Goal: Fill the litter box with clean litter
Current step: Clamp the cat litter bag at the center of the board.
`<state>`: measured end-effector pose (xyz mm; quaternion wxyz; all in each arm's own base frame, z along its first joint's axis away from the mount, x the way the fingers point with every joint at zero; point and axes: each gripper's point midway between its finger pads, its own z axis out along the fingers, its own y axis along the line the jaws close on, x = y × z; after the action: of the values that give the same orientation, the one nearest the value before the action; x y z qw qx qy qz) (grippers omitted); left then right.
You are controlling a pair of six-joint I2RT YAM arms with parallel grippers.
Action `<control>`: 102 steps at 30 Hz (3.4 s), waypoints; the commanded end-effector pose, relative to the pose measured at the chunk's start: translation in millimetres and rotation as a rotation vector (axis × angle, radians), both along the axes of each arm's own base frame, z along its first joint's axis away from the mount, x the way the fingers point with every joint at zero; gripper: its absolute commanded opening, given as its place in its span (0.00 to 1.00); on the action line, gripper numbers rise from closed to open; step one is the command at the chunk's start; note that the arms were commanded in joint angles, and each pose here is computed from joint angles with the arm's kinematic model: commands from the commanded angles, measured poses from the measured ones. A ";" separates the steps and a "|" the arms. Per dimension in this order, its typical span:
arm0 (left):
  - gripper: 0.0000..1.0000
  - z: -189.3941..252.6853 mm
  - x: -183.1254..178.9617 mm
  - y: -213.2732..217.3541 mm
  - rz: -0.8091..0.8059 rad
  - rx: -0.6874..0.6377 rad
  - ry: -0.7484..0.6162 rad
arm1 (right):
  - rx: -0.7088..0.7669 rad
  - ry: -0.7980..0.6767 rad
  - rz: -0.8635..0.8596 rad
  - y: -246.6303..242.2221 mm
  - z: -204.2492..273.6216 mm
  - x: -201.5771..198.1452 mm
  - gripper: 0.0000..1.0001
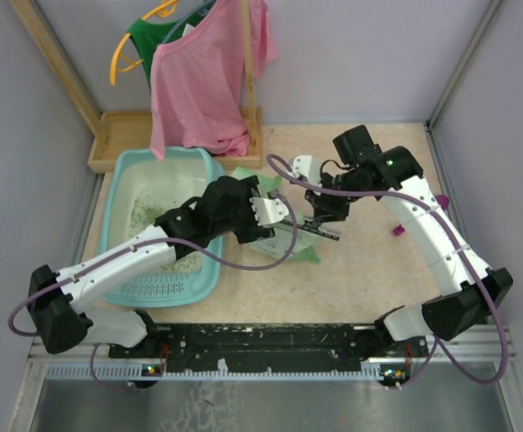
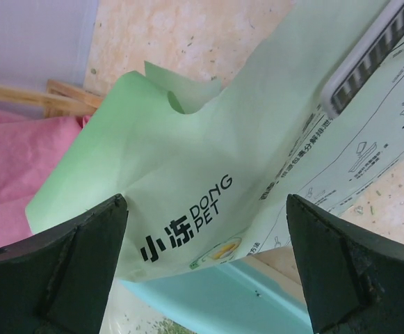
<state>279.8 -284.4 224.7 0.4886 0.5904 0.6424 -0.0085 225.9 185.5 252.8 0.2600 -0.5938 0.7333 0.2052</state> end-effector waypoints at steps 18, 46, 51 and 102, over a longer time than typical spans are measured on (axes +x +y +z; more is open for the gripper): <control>1.00 17.0 -3.8 -10.9 -0.054 -0.061 -0.032 | 0.038 -0.071 -0.005 28.9 16.6 35.7 0.00; 1.00 22.2 -0.5 -11.8 -0.040 -0.082 -0.051 | 0.118 0.019 0.029 57.2 22.5 31.2 0.00; 1.00 29.1 1.0 -13.9 -0.039 -0.089 -0.055 | 0.118 0.020 0.038 62.6 22.5 31.9 0.00; 1.00 122.7 -4.6 8.1 0.123 -0.346 -0.070 | 0.323 -0.069 -0.495 -59.2 69.9 97.4 0.54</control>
<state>271.6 -276.5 340.9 0.5986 0.4765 0.6404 -0.0676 332.3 120.6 304.7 0.3875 -0.3470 0.8249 0.2211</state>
